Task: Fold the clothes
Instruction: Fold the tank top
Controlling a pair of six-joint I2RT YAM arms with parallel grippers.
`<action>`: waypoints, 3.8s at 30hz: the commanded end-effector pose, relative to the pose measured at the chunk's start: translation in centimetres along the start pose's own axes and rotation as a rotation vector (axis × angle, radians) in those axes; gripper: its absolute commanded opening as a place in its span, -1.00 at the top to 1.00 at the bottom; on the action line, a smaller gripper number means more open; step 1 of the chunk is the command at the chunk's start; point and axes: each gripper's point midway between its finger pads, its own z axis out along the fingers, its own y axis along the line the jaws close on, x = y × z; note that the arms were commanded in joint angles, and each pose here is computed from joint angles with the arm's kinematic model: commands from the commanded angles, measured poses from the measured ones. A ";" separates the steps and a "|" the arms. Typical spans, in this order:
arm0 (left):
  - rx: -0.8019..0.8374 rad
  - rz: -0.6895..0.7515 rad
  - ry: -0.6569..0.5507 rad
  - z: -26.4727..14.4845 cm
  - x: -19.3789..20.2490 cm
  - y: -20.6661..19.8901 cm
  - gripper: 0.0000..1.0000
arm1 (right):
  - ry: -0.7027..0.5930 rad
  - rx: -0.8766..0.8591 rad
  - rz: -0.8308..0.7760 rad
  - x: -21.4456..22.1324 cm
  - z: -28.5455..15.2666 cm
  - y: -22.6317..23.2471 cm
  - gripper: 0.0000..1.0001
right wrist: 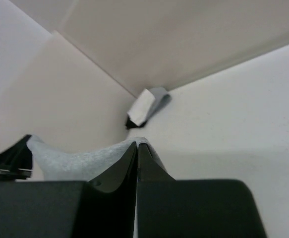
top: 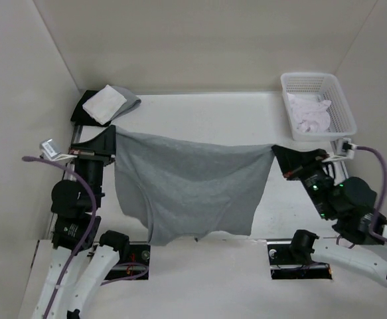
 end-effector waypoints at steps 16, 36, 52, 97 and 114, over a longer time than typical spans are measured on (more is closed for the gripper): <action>-0.510 0.143 0.303 19.2 16.7 23.9 0.97 | 0.282 0.330 -0.046 8.1 25.6 -21.2 0.95; -0.502 0.094 0.304 3.1 15.5 25.4 0.96 | 0.282 0.430 0.040 14.5 10.7 -25.4 0.97; -0.607 0.111 0.420 -6.3 17.8 29.6 0.68 | 0.371 0.609 0.104 20.1 2.2 -29.6 0.83; -0.152 0.012 0.516 -1.3 23.9 15.1 0.33 | 0.272 0.407 -0.262 12.0 11.2 -17.3 0.94; -0.210 0.005 0.391 -2.2 18.8 17.1 0.27 | 0.721 0.240 -0.535 35.5 15.7 -5.0 0.16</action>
